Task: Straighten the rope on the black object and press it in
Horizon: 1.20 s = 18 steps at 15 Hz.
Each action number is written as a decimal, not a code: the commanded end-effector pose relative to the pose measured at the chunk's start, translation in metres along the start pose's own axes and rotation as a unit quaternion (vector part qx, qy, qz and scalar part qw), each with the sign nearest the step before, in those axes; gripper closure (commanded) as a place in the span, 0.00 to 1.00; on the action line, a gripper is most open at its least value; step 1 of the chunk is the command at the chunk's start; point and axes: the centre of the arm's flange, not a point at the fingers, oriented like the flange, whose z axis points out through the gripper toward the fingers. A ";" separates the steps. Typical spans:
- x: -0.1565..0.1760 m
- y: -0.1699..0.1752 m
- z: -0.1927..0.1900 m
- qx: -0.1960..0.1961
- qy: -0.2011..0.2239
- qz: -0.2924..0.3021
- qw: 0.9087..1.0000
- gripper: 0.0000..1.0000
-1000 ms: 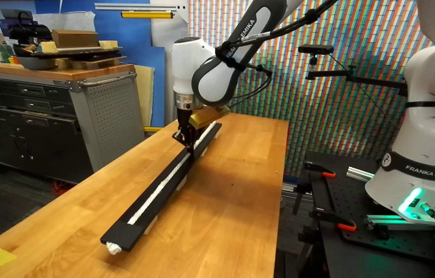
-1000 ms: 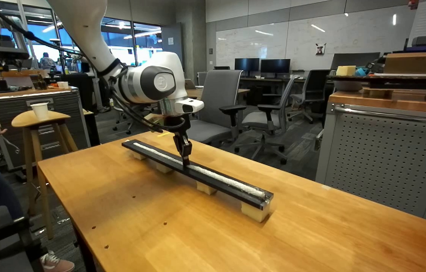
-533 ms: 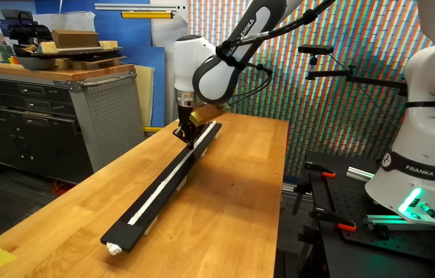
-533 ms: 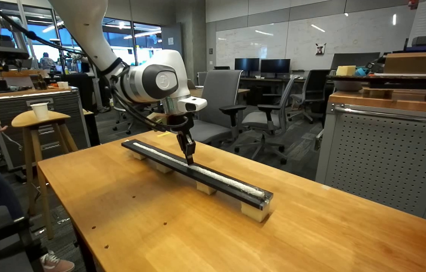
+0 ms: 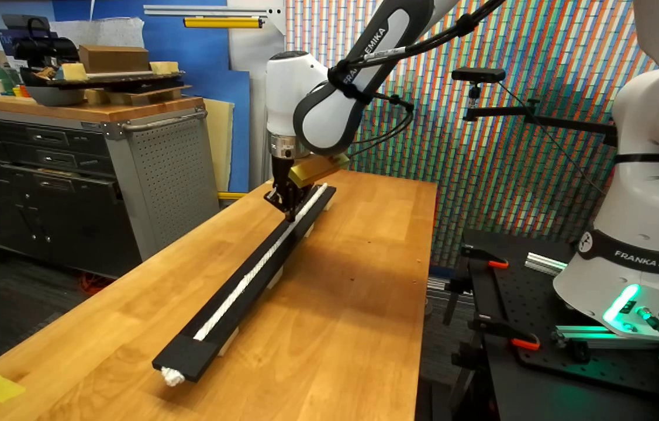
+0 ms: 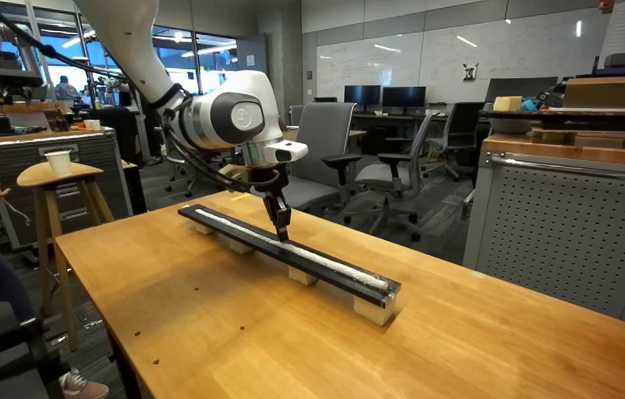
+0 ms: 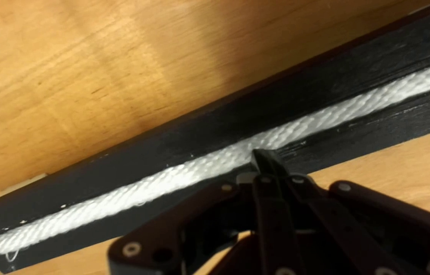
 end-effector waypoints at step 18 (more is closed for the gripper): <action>-0.002 0.018 0.009 -0.006 -0.002 0.010 1.000 1.00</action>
